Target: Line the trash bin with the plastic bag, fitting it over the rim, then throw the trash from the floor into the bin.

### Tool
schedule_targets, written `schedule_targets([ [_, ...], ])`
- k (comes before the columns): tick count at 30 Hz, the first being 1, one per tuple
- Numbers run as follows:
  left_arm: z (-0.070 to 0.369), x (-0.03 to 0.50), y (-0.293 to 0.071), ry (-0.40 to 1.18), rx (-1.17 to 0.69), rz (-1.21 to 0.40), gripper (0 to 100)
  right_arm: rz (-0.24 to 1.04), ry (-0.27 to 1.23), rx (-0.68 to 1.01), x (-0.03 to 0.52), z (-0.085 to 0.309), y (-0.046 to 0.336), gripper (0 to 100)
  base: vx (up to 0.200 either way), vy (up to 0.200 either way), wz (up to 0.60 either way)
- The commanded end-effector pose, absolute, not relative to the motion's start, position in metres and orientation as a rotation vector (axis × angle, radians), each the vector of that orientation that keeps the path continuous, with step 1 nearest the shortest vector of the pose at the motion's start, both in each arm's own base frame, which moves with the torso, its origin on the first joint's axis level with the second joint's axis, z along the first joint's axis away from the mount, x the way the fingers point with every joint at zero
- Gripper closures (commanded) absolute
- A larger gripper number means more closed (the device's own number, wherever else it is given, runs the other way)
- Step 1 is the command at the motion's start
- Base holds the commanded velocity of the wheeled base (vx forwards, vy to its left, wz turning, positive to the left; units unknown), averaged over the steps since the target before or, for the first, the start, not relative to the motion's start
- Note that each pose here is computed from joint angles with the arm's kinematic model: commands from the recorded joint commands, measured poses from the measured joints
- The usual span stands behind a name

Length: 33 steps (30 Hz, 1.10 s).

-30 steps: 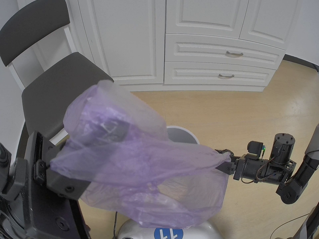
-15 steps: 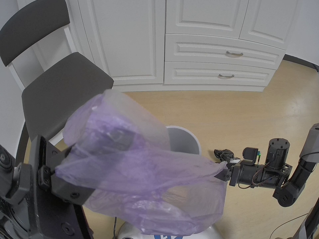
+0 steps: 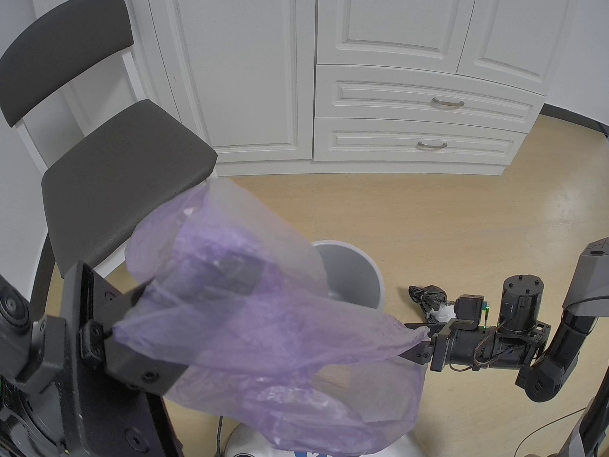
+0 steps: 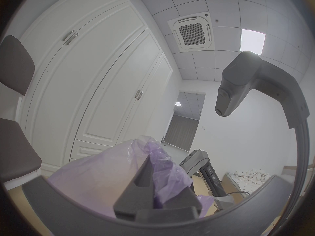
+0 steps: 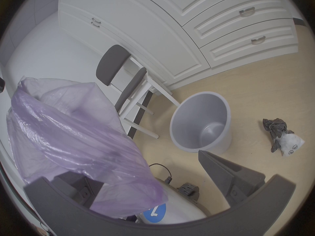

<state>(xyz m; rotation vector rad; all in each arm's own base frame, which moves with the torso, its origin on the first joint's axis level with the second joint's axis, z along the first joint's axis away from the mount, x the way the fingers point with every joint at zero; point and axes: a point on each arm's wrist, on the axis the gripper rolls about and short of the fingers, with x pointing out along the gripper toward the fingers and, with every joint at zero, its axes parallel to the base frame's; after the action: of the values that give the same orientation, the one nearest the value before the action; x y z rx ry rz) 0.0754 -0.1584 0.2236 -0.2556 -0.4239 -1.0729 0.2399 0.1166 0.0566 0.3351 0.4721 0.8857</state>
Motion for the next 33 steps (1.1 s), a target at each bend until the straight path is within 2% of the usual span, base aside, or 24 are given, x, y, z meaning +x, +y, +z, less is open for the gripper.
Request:
schedule_targets([
  [1, 0.223, 0.075, -0.159, -0.422, -0.255, -1.074, 100, 0.891, 0.486, 0.329, 0.24, 0.052, 0.119, 0, 0.0, 0.0, 0.0],
  [9, 0.222, 0.074, -0.161, -0.409, -0.262, -1.089, 100, 0.895, 0.482, 0.328, 0.239, 0.053, 0.12, 0, 0.0, 0.0, 0.0],
  [10, 0.222, 0.074, -0.162, -0.407, -0.262, -1.09, 100, 0.895, 0.482, 0.328, 0.239, 0.053, 0.12, 100, 0.0, 0.0, 0.0],
  [22, 0.216, 0.081, -0.169, -0.353, -0.286, -1.084, 100, 0.891, 0.463, 0.326, 0.241, 0.055, 0.121, 100, 0.0, 0.0, 0.0],
  [33, 0.204, 0.099, -0.174, -0.297, -0.249, -1.017, 100, 0.831, 0.321, 0.314, 0.245, 0.083, 0.102, 100, 0.0, 0.0, 0.0],
])
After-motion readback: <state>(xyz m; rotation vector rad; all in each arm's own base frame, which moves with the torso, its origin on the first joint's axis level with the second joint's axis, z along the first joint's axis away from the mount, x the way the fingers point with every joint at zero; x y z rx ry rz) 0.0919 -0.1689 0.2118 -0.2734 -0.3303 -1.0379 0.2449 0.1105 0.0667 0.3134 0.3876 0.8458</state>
